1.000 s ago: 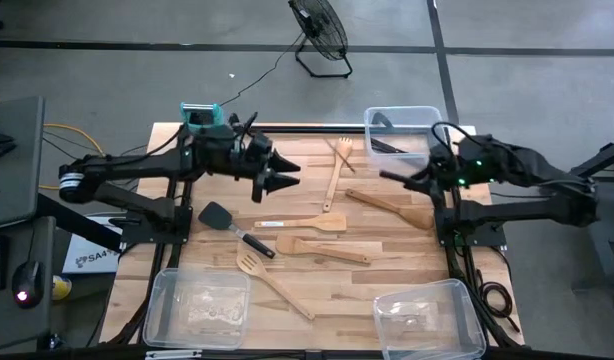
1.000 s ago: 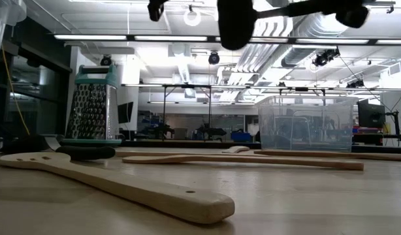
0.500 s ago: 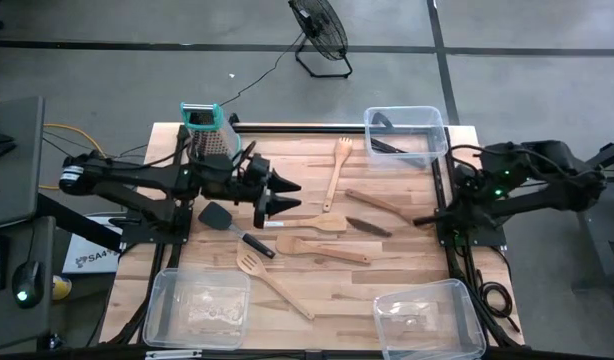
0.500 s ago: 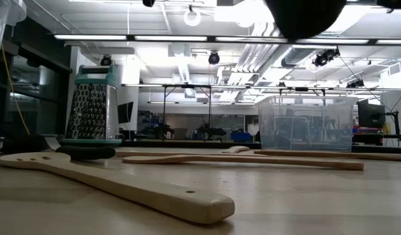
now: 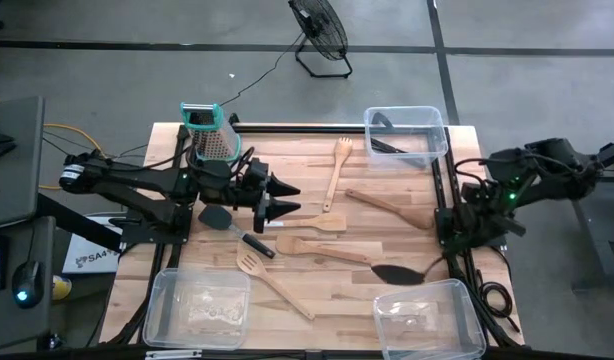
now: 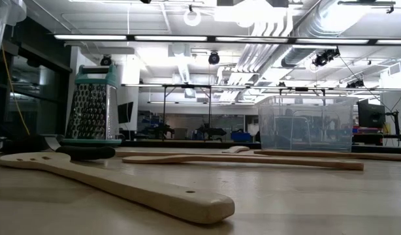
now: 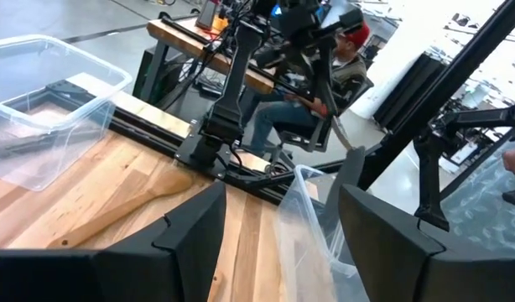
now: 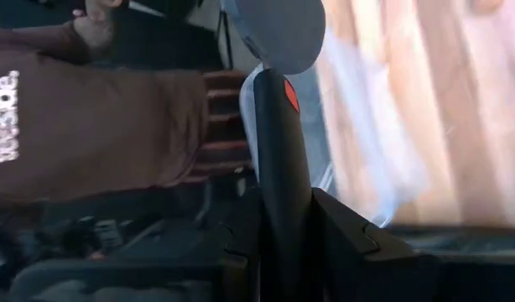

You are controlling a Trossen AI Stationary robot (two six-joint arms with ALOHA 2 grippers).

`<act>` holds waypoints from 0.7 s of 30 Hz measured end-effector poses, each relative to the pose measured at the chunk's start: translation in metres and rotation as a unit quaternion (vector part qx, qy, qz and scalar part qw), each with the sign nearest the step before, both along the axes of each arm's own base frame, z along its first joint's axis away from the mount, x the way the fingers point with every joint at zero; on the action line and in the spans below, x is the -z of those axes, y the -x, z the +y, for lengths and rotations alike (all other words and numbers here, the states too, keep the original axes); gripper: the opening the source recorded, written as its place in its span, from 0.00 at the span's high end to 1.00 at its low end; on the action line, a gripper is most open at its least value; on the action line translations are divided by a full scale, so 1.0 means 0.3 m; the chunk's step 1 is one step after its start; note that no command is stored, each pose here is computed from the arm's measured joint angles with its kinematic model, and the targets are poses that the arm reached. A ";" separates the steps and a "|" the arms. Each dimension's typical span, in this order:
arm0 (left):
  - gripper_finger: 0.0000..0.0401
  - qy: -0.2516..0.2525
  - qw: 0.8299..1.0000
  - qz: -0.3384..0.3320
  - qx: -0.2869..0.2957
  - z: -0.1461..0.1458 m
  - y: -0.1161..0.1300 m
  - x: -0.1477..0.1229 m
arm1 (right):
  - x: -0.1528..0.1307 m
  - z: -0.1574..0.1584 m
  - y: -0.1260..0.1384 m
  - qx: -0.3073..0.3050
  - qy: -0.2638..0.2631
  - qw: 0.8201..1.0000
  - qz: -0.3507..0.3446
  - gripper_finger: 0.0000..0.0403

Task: Pick & Place Kitchen Items
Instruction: Put the top black spatula into the bottom right transparent bin

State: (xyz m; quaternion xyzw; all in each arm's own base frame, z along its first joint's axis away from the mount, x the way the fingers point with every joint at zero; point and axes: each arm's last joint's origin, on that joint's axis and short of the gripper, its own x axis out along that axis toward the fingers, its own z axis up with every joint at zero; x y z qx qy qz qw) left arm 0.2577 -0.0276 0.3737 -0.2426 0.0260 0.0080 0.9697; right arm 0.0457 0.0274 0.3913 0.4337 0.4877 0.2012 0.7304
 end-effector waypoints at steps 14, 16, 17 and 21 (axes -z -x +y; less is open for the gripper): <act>0.43 0.002 1.000 0.000 -0.001 0.001 0.000 0.000 | 0.001 0.038 -0.002 -0.045 -0.049 0.992 0.103 0.83; 0.43 0.002 1.000 0.000 -0.001 0.002 -0.001 0.000 | 0.004 0.047 -0.014 -0.048 -0.039 0.992 0.108 0.83; 0.43 0.002 1.000 0.000 -0.001 0.002 -0.001 0.001 | 0.006 0.051 -0.020 -0.050 -0.034 0.992 0.111 0.83; 0.43 0.002 1.000 0.000 -0.001 0.002 -0.001 0.001 | 0.018 0.082 -0.063 -0.061 -0.010 0.989 0.131 0.83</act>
